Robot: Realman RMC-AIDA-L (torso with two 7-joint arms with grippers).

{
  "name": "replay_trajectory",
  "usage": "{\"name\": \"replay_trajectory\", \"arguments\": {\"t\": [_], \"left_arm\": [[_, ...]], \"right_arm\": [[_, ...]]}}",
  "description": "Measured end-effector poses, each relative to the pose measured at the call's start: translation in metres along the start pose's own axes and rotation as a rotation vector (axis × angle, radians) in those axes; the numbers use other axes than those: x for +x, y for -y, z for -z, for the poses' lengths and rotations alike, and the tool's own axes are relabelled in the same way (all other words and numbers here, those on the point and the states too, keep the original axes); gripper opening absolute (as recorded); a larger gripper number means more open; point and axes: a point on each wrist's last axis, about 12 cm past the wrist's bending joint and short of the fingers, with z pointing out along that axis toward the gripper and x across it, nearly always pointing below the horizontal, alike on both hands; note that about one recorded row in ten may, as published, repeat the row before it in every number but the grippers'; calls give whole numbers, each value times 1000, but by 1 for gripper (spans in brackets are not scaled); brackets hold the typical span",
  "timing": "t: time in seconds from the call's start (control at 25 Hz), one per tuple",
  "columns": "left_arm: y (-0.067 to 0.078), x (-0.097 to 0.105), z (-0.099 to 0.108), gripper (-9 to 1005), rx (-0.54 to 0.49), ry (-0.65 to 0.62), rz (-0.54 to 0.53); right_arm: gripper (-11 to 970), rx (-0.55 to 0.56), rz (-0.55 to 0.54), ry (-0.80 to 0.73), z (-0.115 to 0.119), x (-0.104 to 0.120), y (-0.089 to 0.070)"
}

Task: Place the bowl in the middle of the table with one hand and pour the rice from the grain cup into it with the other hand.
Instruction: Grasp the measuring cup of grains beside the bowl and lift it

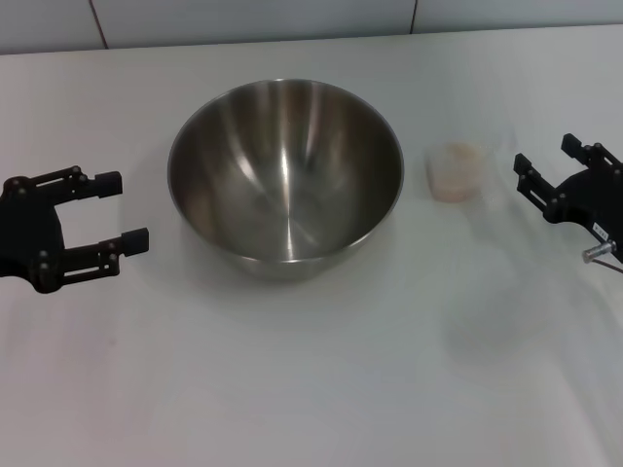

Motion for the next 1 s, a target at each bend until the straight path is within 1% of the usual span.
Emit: {"name": "replay_trajectory", "arguments": {"t": [0.24, 0.44, 1.0], "left_arm": [[-1, 0, 0, 752, -7, -4, 0], [-1, 1, 0, 752, -10, -5, -5], [-1, 1, -1, 752, -10, -4, -7]], "right_arm": [[688, -6, 6, -16, -6, -1, -1], [688, -26, 8, -17, -10, -2, -5], [687, -15, 13, -29, -21, -7, -3]]}}
